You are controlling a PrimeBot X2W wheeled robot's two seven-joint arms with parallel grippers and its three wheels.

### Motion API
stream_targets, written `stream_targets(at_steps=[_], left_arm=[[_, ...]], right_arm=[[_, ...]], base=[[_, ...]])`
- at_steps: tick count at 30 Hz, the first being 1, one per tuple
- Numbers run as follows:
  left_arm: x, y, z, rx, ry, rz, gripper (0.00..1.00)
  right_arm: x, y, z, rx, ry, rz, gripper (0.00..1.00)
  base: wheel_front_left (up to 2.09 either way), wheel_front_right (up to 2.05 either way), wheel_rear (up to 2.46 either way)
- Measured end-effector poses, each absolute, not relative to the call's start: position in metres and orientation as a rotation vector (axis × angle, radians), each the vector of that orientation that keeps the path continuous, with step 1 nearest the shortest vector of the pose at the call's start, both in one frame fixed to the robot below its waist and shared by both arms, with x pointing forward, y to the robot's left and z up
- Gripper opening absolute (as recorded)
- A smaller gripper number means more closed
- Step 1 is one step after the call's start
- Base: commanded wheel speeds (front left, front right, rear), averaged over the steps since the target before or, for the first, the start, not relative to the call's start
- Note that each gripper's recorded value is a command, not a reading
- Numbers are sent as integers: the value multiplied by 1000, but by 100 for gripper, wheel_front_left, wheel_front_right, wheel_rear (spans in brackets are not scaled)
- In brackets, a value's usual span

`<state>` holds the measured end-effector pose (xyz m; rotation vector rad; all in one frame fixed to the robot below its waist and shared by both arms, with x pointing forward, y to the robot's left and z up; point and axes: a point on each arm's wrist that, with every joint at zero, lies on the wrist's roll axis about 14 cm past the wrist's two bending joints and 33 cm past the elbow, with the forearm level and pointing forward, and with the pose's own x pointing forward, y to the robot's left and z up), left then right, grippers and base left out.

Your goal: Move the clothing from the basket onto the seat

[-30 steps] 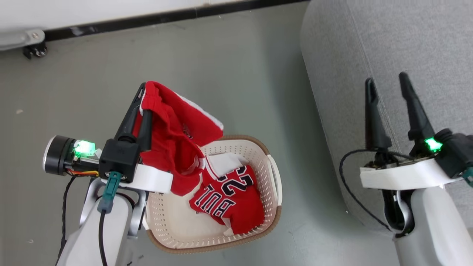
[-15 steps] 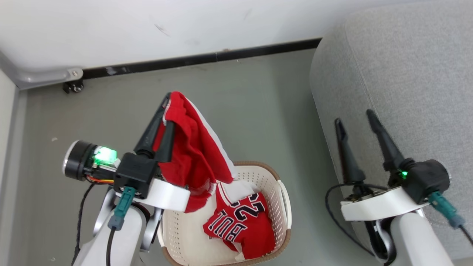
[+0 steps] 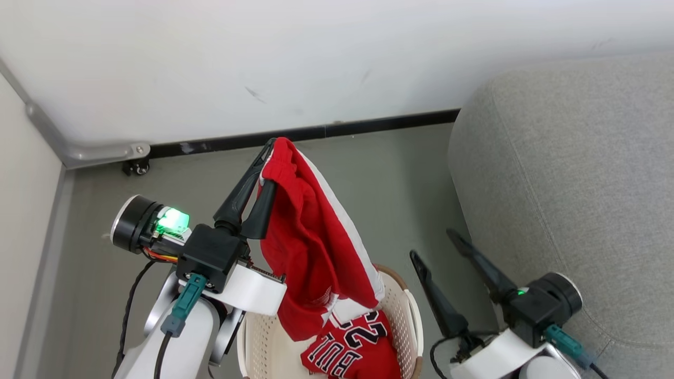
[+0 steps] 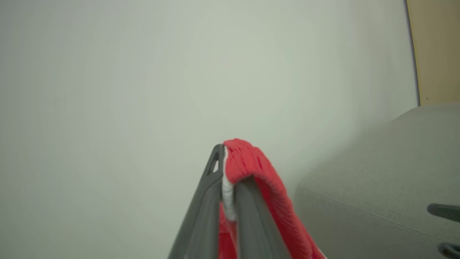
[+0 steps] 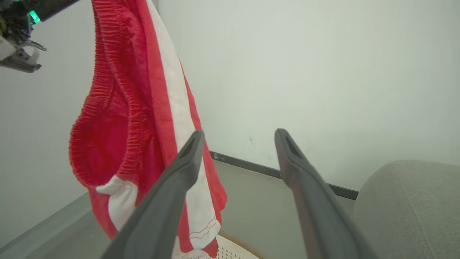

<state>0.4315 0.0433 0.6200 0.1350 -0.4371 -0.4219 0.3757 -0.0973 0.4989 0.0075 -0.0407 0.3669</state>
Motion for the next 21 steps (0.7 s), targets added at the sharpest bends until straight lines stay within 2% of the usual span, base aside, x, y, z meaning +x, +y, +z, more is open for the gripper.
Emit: stream_targets(at_steps=[21], left_arm=[[393,21,674,135,-591,-522,0]], right_arm=[[332,-71,495,-93,11,535,100]], base=[[0,0,0]])
